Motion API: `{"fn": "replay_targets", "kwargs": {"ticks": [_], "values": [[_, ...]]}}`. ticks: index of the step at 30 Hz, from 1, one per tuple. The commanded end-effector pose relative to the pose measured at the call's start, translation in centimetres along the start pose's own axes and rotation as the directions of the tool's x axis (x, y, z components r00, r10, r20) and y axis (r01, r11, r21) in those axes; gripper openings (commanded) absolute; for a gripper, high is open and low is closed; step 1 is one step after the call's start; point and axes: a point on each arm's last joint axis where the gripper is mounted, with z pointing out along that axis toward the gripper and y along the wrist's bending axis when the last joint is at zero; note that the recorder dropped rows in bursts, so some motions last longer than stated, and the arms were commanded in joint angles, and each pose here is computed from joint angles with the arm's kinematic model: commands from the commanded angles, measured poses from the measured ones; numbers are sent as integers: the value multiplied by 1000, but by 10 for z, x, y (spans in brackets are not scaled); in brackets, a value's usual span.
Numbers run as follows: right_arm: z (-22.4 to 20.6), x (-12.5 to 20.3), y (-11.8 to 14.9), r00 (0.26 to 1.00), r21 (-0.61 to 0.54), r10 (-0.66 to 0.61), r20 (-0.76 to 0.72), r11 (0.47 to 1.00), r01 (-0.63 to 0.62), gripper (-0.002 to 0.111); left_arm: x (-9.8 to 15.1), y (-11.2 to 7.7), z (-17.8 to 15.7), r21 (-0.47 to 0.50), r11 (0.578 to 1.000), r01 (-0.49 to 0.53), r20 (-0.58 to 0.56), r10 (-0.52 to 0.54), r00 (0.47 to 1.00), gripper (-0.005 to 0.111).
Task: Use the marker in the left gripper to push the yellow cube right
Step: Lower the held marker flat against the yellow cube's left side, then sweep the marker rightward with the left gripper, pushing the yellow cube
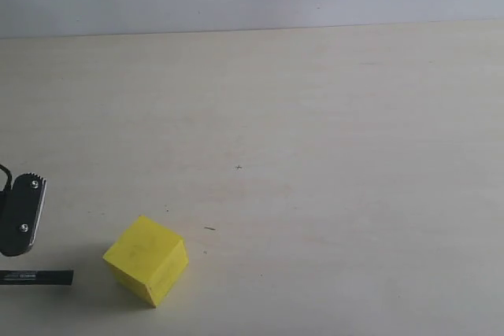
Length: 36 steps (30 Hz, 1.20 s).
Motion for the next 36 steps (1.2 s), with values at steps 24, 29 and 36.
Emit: {"fn": "replay_targets", "kwargs": {"ticks": [24, 29, 36], "values": [[0, 0, 0, 1000, 6, -7, 16, 1000, 7, 0, -59, -10, -18, 150, 987, 50, 232, -85, 969, 0], [0, 0, 0, 1000, 6, -7, 16, 1000, 7, 0, -58, -8, -5, 157, 988, -6, 105, -10, 994, 0], [0, 0, 0, 1000, 6, -7, 16, 1000, 7, 0, -58, -5, -9, 165, 986, 6, 91, -21, 996, 0]]}}
